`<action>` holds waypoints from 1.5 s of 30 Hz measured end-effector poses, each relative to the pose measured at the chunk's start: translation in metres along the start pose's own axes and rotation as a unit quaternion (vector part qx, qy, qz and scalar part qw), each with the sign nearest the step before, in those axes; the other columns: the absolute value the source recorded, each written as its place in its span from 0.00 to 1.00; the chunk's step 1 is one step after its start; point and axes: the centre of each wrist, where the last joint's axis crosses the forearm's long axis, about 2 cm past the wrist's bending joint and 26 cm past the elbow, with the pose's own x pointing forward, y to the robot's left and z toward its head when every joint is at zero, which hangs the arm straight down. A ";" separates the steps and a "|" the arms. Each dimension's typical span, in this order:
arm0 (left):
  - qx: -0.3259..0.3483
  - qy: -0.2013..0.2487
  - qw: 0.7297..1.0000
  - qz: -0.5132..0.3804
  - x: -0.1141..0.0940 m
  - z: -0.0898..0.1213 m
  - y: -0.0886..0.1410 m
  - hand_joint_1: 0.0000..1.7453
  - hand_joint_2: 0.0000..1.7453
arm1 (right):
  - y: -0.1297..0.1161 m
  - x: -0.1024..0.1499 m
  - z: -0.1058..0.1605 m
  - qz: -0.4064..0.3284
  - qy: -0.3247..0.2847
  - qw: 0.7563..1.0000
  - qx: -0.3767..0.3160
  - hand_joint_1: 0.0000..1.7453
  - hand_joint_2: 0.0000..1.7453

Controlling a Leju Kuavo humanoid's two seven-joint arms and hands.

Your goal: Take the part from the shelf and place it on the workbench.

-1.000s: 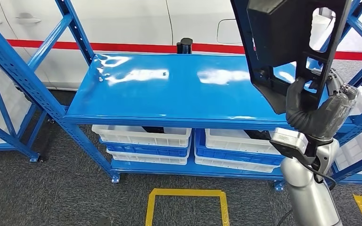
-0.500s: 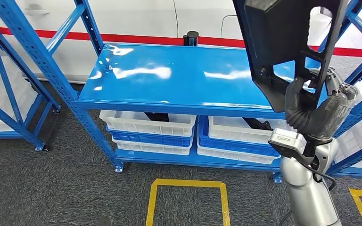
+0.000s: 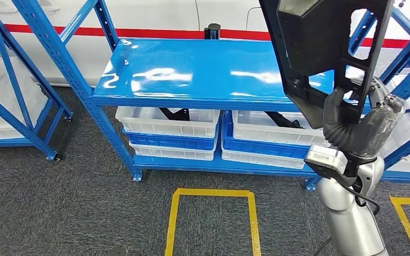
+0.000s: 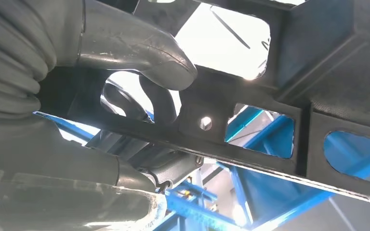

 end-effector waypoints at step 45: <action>0.000 0.008 1.000 0.001 0.005 -0.005 0.005 0.00 1.00 | 0.008 -0.013 0.001 0.000 0.001 1.000 0.026 0.97 1.00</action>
